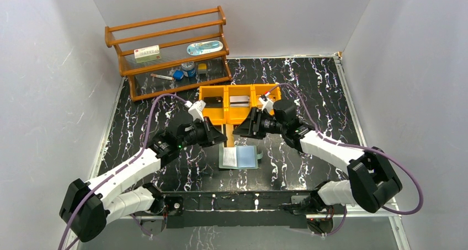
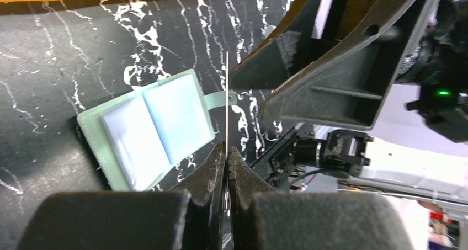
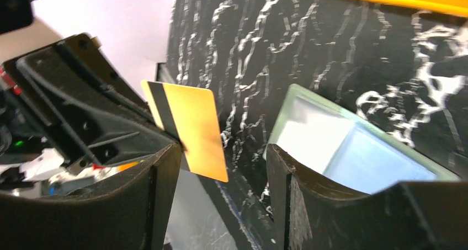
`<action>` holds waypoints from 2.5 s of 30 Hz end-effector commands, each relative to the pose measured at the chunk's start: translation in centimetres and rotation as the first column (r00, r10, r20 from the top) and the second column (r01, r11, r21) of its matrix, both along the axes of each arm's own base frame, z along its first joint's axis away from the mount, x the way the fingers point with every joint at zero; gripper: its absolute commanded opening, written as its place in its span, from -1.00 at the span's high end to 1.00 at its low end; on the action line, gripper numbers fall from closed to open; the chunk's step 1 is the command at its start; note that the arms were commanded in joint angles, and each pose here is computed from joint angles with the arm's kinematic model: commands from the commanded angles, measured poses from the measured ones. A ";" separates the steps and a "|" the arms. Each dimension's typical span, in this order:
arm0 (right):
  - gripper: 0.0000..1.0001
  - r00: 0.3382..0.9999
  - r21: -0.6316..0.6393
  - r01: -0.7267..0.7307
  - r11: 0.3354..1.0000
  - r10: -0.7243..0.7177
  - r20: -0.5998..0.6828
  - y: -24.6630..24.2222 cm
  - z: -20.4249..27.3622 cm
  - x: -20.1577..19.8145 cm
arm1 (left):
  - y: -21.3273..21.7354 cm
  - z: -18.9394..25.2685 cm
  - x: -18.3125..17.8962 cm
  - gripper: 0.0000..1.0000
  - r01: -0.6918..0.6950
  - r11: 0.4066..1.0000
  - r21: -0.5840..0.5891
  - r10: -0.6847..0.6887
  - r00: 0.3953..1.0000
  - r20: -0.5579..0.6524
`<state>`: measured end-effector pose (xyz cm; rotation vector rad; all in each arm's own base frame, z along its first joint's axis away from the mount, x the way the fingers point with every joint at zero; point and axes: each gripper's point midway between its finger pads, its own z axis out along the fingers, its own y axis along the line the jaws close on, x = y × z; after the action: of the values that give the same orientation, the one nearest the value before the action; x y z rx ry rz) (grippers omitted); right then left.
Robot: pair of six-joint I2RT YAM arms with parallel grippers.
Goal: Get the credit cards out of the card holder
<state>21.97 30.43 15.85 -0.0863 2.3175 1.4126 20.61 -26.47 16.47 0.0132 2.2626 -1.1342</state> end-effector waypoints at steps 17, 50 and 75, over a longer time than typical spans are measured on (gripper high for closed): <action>0.38 0.960 0.373 -0.279 0.885 0.247 0.134 1.8 6.9 -2.7 | -0.9 5.2 -1.5 1.00 0.235 0.924 -0.302 -0.223 0.972 0.073; 1.00 0.786 -0.575 0.472 0.669 -0.023 0.618 -13.1 2.9 17.1 | 7.5 0.5 1.5 -0.97 -0.162 0.974 0.159 0.161 0.987 0.024; 1.00 0.469 -0.884 0.328 0.333 0.755 0.459 -11.5 -1.9 25.7 | 8.0 -0.6 0.3 -0.97 -0.164 0.971 0.171 0.170 0.985 -0.017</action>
<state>44.33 18.29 10.50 -1.2433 1.9552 -0.1546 21.03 -18.52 15.46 -0.1269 2.3412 -0.8488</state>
